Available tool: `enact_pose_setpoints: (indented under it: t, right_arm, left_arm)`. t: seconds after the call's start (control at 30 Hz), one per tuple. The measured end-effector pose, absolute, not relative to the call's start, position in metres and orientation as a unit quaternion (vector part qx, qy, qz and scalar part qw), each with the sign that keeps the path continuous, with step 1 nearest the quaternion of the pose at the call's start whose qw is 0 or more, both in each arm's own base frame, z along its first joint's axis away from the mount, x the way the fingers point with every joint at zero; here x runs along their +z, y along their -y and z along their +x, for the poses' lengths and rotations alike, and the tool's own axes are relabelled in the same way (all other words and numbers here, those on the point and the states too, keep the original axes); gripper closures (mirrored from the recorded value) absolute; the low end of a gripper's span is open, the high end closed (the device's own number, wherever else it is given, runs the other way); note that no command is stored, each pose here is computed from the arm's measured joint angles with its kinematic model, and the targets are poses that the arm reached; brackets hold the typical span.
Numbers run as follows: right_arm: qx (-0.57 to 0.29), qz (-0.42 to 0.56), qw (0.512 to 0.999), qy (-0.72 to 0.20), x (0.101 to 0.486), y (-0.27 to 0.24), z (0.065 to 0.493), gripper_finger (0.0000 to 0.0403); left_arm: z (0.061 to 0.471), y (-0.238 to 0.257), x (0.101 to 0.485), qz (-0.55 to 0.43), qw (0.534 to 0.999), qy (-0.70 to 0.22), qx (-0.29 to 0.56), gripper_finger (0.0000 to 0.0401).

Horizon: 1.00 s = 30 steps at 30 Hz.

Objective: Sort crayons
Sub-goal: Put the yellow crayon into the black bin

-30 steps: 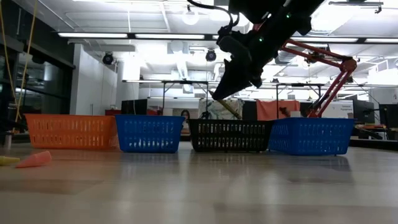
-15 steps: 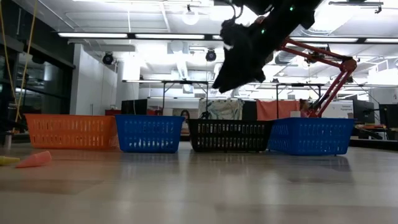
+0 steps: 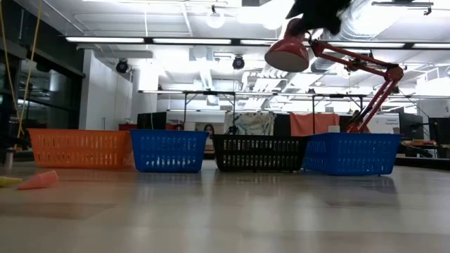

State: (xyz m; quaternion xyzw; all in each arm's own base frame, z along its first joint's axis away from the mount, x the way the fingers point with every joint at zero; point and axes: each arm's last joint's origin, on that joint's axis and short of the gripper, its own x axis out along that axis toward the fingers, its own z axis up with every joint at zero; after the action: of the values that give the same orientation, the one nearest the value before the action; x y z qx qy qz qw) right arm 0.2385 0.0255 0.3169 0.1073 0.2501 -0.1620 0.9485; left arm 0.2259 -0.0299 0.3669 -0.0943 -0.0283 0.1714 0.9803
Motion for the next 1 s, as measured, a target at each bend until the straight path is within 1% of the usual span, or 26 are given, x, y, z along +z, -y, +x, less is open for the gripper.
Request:
enact_pose_setpoints:
  t: [0.1,0.17,0.33,0.4,0.7,1.0]
  right_arm:
    - [-0.140,0.116,0.964,-0.192,0.335,-0.036,0.226,0.0218]
    - [-0.119,0.118,0.974,-0.154,0.345,-0.041,0.224,0.0218]
    - [-0.064,0.114,0.988,-0.086,0.360,-0.049,0.228,0.0220]
    - [-0.049,0.115,0.989,-0.074,0.362,-0.050,0.230,0.0224]
    - [-0.043,0.117,0.991,-0.057,0.366,-0.049,0.230,0.0241]
    - [-0.044,0.124,0.990,-0.059,0.365,-0.049,0.230,0.0242]
  left_arm:
    - [0.226,0.030,0.367,-0.094,0.981,0.028,0.170,0.0398]
    - [0.226,0.031,0.367,-0.088,0.985,0.025,0.148,0.0398]
    - [0.234,0.038,0.362,-0.044,0.999,0.001,0.012,0.0400]
    - [0.239,0.038,0.358,-0.041,0.999,-0.007,-0.014,0.0401]
    - [0.258,0.024,0.343,-0.055,0.998,-0.037,0.015,0.0401]
    - [0.260,0.023,0.344,-0.052,0.998,-0.025,0.018,0.0401]
